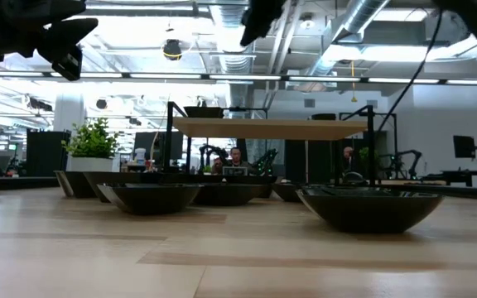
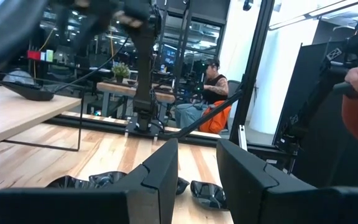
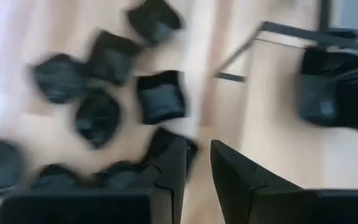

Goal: Pick & Place Mini shaped plates
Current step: Stack the black distorted square plate on top of the black distorted square plate on the shelf

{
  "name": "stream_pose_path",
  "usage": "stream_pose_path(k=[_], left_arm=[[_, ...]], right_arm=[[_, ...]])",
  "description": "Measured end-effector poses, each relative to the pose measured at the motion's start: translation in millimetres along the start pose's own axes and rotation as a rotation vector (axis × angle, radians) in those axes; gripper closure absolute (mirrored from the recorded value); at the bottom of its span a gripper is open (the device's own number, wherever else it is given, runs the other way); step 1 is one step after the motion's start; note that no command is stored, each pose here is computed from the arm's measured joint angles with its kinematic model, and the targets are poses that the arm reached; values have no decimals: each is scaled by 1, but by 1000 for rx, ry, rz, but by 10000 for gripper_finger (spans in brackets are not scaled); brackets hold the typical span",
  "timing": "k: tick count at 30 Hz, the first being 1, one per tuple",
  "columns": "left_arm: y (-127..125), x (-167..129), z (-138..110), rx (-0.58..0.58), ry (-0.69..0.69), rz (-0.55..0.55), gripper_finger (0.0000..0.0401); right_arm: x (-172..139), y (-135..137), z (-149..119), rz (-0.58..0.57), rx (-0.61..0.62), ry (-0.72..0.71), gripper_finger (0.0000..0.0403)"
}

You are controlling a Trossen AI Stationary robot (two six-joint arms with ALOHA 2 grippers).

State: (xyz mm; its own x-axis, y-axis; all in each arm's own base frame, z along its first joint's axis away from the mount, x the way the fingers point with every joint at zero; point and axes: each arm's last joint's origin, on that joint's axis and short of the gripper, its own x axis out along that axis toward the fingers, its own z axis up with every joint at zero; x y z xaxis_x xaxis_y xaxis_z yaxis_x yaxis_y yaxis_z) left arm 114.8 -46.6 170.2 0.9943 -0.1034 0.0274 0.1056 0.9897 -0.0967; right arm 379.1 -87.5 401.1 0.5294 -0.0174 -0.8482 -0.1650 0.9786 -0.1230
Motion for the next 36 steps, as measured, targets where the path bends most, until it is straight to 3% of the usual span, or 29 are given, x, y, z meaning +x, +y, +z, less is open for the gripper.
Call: stream_pose_path(k=[5,11,23,28,31,36], left_arm=[[0,0,0,-1,-2,0,289],[0,0,2,-10,-25,-2,289],[0,0,7,-49,-70,-6,289],[1,3,9,-47,-58,38,289],[2,15,18,-25,44,94,289],[5,38,24,-32,501,229,289]], right_arm=[[-24,30,-13,80,3,-7,332],[-28,65,-45,106,4,-43,333],[29,125,-171,43,133,-399,333],[54,153,-205,28,211,-569,333],[62,167,-216,33,196,-614,333],[71,182,-225,37,156,-600,333]])
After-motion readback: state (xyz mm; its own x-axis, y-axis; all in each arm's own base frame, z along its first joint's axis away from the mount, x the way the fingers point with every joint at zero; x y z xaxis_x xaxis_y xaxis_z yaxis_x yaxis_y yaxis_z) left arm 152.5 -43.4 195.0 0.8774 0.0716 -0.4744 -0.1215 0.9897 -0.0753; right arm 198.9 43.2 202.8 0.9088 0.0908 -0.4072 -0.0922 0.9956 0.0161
